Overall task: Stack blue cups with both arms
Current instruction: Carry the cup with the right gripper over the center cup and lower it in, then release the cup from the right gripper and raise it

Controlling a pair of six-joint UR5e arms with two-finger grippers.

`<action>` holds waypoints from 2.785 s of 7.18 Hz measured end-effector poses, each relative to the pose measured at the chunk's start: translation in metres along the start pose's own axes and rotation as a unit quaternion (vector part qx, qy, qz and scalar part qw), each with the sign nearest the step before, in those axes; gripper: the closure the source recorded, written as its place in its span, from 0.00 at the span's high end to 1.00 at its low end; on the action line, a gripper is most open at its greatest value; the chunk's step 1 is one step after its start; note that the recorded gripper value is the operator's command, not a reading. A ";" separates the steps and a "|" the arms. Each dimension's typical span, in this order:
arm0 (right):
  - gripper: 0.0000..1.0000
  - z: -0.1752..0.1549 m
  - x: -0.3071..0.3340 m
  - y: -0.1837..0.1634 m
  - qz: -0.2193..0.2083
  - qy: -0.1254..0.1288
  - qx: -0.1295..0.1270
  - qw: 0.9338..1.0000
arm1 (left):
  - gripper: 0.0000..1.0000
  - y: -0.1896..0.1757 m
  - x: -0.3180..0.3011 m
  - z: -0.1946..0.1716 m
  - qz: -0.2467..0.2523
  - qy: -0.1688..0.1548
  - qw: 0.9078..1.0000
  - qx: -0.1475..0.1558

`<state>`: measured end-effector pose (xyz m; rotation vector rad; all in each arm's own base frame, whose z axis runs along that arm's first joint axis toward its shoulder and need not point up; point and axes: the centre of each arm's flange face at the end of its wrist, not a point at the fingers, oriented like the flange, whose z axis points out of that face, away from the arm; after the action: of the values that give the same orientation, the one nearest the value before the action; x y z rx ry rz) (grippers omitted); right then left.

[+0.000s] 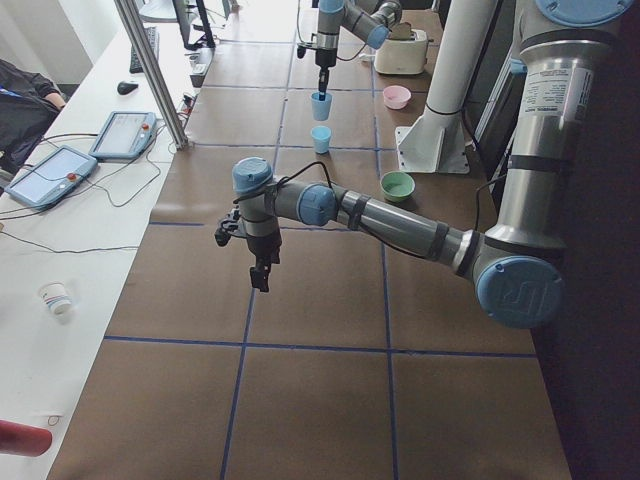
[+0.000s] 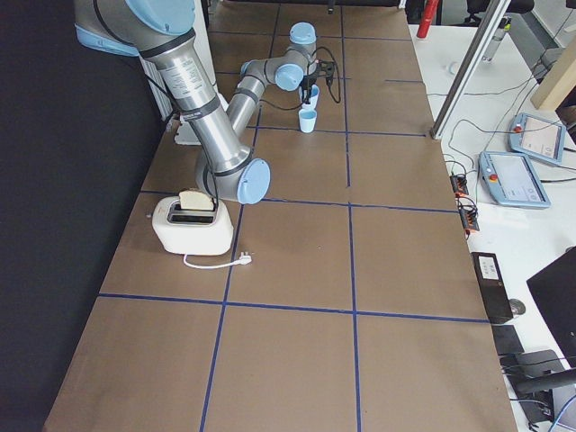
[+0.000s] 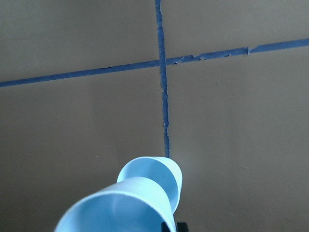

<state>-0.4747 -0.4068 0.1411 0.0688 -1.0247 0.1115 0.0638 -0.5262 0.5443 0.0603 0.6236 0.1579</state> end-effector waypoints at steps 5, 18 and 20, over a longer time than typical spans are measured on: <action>0.00 0.019 -0.014 0.006 0.003 0.022 0.014 1.000 | 1.00 0.005 -0.017 0.017 0.003 0.001 1.000 0.008; 0.99 0.034 -0.009 -0.002 0.009 0.038 0.019 0.999 | 1.00 0.006 -0.019 0.017 0.002 0.000 1.000 0.008; 0.99 0.020 0.020 -0.011 0.007 0.041 0.026 0.999 | 1.00 0.008 -0.036 0.019 -0.005 0.007 1.000 0.003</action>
<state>-0.4796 -0.4188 0.1684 0.1035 -0.9415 0.1523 0.0454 -0.5242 0.5809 0.0620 0.6388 0.1461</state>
